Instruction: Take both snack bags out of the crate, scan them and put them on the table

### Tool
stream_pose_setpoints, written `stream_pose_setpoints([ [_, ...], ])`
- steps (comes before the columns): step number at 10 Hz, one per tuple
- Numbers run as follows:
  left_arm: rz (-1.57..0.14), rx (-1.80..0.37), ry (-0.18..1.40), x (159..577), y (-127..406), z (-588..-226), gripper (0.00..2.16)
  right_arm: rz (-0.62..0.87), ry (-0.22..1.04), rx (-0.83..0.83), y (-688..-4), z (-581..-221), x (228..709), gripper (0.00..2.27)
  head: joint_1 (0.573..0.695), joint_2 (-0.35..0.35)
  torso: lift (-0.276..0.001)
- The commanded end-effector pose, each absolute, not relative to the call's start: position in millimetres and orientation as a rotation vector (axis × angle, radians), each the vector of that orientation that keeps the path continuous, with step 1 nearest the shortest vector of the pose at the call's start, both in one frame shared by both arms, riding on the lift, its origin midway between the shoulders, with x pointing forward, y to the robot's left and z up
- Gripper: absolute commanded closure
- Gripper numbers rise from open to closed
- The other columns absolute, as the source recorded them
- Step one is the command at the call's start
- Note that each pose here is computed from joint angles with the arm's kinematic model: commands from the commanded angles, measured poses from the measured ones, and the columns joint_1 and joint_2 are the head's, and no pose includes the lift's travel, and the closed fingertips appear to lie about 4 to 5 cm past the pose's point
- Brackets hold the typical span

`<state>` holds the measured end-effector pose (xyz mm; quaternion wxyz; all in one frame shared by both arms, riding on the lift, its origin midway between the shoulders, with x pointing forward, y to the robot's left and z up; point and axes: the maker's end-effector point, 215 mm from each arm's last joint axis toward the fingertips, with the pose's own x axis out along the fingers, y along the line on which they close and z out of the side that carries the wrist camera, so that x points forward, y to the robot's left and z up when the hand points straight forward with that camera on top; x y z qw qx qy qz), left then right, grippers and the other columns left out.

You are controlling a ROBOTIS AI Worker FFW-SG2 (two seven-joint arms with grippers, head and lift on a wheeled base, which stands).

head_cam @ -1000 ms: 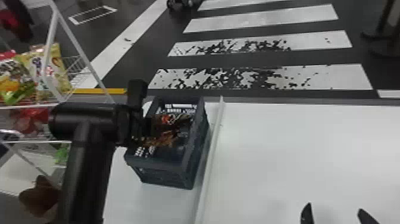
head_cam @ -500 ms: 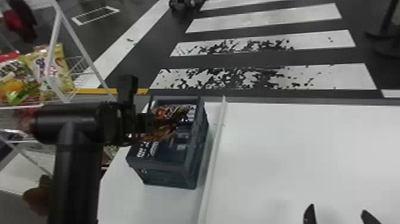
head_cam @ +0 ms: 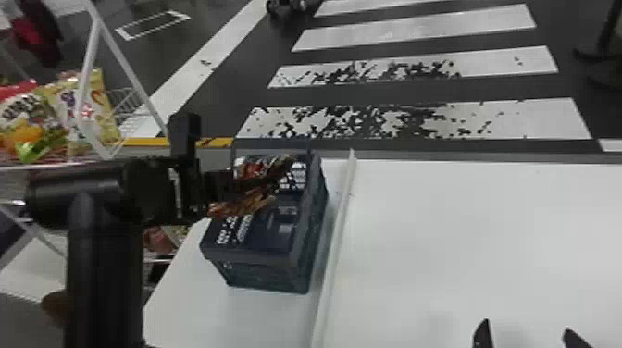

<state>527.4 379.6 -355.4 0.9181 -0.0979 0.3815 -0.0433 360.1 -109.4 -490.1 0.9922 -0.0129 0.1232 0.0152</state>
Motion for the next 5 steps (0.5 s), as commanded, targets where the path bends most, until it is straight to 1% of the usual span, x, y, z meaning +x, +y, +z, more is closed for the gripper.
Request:
stream_pose_setpoints([
  [1,-0.112,-0.291,0.8,518.2,381.5,-368.4,2.14,0.033,0.256,-0.032,-108.6,-492.6,360.4,0.07,0.695,0.33,-0.092],
  [4,-0.145,-0.418,0.815,497.9,381.3,-386.6,2.14,0.043,0.269,-0.038,-103.4,-496.9,359.3,0.07,0.695,0.342,-0.092],
  [5,-0.154,-0.419,0.809,493.0,378.6,-383.3,2.14,0.045,0.271,-0.039,-103.1,-497.3,359.9,0.07,0.695,0.345,-0.092],
])
